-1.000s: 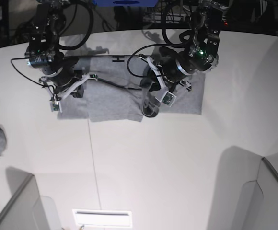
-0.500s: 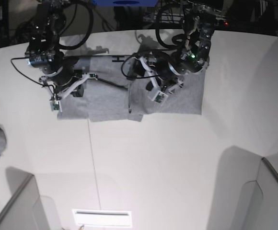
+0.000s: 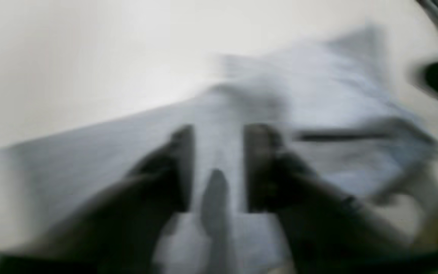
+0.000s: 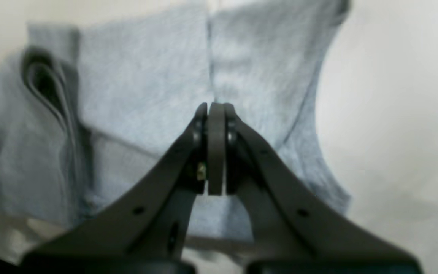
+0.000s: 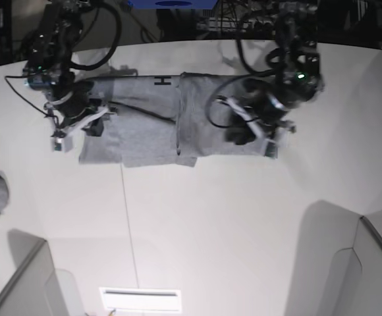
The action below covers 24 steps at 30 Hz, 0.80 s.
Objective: Fold the T-shirt properly
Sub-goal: 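Raise the left gripper away and regrip the collar end with the right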
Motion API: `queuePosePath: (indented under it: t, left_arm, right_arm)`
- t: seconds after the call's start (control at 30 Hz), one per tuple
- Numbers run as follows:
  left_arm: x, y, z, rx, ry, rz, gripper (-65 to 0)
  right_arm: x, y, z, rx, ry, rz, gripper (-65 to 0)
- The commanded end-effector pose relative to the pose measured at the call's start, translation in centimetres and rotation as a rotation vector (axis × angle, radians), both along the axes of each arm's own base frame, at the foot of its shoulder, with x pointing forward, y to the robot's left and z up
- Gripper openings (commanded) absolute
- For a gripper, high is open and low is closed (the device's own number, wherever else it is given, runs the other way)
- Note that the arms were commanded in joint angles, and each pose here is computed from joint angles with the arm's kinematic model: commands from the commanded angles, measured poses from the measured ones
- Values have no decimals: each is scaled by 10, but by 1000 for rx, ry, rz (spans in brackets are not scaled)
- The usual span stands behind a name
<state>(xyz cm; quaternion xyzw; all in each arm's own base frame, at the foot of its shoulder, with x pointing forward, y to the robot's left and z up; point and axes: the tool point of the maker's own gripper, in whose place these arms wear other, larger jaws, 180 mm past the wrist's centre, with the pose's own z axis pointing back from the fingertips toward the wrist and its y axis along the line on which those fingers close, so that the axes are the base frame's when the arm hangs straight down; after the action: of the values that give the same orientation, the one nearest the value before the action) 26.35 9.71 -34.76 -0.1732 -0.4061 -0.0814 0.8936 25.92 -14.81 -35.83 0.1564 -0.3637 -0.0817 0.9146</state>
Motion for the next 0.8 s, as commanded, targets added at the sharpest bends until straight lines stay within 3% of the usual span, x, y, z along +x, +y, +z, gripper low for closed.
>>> queuePosePath:
  t: [0.0, 0.1, 0.13, 0.23, 0.3, 0.37, 0.47, 0.63, 0.77]
  left_arm:
    - [-1, 24, 4, 29, -11, 46, -650]
    - [-14, 83, -3, 104, 33, 176, -650]
    - [-24, 104, -5, 128, 47, 225, -650]
    - [-53, 154, -5, 206, 65, 298, -650]
    - [-69, 184, 3, 268, 54, 320, -650]
    - [-85, 212, 13, 328, 43, 345, -650]
    - [-107, 252, 22, 372, 49, 462, -650]
    - [-129, 282, 29, 404, 62, 564, -650]
    - [-134, 285, 22, 391, 84, 575, -650]
  right_arm:
    - [6, -3, 13, 42, -47, -10, -650]
    - [10, -12, 19, 152, -44, -44, -650]
    - [11, -21, 17, 180, -28, -60, -603]
    - [15, -29, 2, 291, 35, -83, -336]
    - [16, -43, -10, 341, 67, -117, -239]
    - [18, -59, -21, 345, 89, -147, -231]
    - [22, -83, -29, 304, 117, -170, -258]
    - [25, -115, -40, 239, 171, -201, -255]
    - [20, -101, -55, 215, 210, -95, -257]
